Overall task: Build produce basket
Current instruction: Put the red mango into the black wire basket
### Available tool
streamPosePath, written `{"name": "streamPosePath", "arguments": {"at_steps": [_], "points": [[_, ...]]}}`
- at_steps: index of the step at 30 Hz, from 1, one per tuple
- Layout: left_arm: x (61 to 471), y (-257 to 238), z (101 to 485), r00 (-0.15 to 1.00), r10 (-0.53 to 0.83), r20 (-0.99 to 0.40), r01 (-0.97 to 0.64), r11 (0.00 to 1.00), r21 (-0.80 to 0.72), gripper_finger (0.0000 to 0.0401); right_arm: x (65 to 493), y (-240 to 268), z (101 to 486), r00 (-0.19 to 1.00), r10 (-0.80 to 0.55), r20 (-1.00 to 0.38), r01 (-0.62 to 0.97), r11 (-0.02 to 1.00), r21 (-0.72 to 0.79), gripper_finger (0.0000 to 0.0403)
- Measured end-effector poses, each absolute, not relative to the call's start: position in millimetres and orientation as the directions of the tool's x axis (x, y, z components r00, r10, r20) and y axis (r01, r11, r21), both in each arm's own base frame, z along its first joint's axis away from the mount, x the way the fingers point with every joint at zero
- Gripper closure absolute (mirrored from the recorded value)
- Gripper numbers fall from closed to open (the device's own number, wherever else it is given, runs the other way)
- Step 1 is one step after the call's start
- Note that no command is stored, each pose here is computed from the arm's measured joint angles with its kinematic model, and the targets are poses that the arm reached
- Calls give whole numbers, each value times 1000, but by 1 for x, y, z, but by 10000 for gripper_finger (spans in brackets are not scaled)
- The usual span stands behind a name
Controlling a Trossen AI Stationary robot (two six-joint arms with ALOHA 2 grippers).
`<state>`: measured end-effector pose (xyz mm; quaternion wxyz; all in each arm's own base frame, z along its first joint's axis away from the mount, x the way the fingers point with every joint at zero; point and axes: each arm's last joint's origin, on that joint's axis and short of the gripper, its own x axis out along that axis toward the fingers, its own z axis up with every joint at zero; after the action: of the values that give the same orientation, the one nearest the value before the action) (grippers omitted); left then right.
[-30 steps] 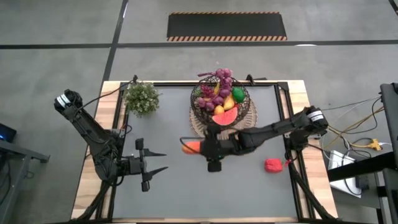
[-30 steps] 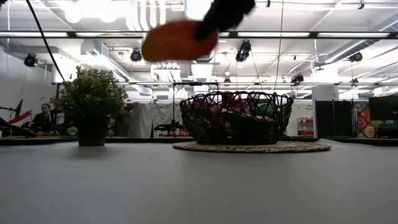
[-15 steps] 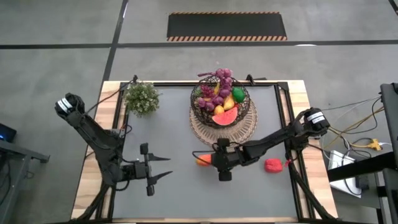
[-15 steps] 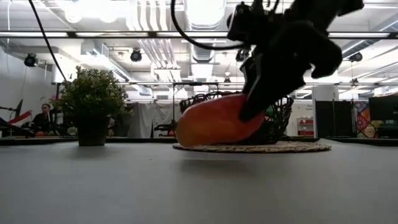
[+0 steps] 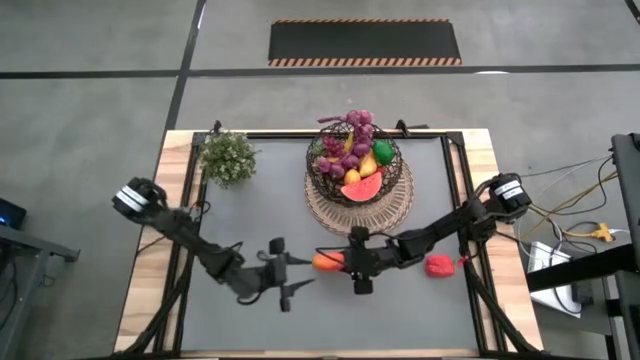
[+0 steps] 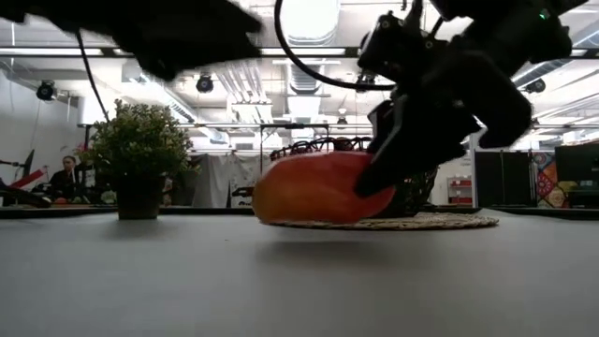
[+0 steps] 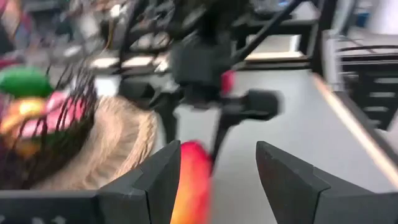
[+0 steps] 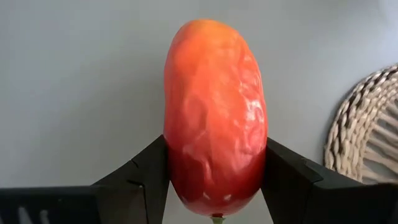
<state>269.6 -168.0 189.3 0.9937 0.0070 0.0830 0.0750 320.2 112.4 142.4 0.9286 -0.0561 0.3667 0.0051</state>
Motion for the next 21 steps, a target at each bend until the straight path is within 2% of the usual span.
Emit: {"name": "streamPosePath", "arguments": {"at_steps": [5, 9, 17, 21], "points": [[286, -150, 166, 949, 218, -227, -234, 971, -45, 209, 315, 111, 136, 716, -41, -697, -43, 994, -103, 212], [297, -138, 148, 939, 165, -301, -203, 974, -99, 201, 314, 111, 134, 712, -43, -701, -43, 994, -105, 212], [306, -123, 123, 909, 202, -366, -248, 965, -83, 129, 314, 111, 134, 712, -43, -701, -45, 993, -107, 211], [308, -123, 116, 906, 156, -394, -197, 978, -66, 112, 314, 111, 134, 712, -42, -701, -45, 993, -106, 211]]}}
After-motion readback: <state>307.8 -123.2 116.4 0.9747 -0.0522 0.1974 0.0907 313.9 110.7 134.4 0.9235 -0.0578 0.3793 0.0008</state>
